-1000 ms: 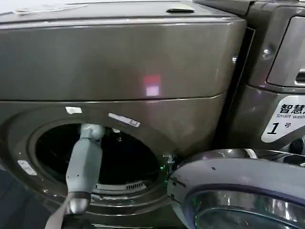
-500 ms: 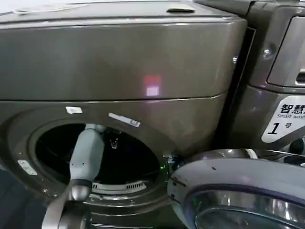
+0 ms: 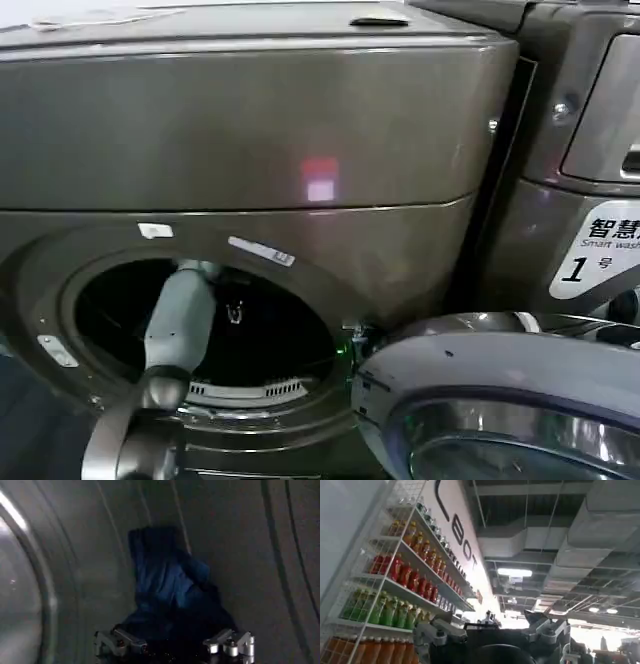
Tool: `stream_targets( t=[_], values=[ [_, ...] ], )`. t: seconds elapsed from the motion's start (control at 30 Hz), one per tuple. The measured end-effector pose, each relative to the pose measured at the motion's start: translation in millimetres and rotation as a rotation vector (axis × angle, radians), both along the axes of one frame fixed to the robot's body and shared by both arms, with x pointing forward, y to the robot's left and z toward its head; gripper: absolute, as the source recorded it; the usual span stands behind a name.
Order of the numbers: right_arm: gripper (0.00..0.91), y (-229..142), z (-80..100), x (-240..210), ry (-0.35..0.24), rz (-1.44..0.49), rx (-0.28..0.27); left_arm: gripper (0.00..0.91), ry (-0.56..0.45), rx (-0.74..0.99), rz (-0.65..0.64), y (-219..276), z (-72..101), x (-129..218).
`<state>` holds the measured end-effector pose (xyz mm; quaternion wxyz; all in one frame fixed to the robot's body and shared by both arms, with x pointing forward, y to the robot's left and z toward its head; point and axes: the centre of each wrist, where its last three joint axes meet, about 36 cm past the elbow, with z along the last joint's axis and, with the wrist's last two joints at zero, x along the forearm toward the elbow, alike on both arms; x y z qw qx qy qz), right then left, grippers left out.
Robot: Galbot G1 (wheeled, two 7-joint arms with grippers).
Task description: Grasp the clothes from the dryer.
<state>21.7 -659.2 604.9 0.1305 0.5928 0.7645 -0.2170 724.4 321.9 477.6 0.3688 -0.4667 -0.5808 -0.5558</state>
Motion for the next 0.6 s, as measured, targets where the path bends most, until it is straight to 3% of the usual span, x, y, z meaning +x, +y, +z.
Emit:
stream_targets(
  t=[0.13, 0.17, 0.23, 0.3, 0.6],
  values=[
    [0.907, -1.3, 1.2, -1.2, -0.003, -0.004, -0.002, 0.899, 0.015, -0.003, 0.030, 5.6, -8.2, 0.4],
    [0.907, -1.8, 1.6, -1.6, -0.003, -0.005, -0.002, 0.819, 0.018, -0.004, 0.039, 7.2, -10.1, 0.2],
    [0.907, -2.0, 1.9, -1.6, -0.003, -0.005, -0.002, 0.137, 0.029, -0.007, 0.058, 10.4, -13.9, -0.2],
    [0.907, -1.8, 2.1, -1.3, -0.006, -0.006, -0.003, 0.000, 0.036, -0.007, 0.068, 13.9, -16.5, -0.8],
    [0.907, -1.1, 6.4, 0.6, -0.008, -0.002, -0.011, 0.000, 0.036, 0.008, 0.127, 27.5, -25.1, -8.1]
  ],
)
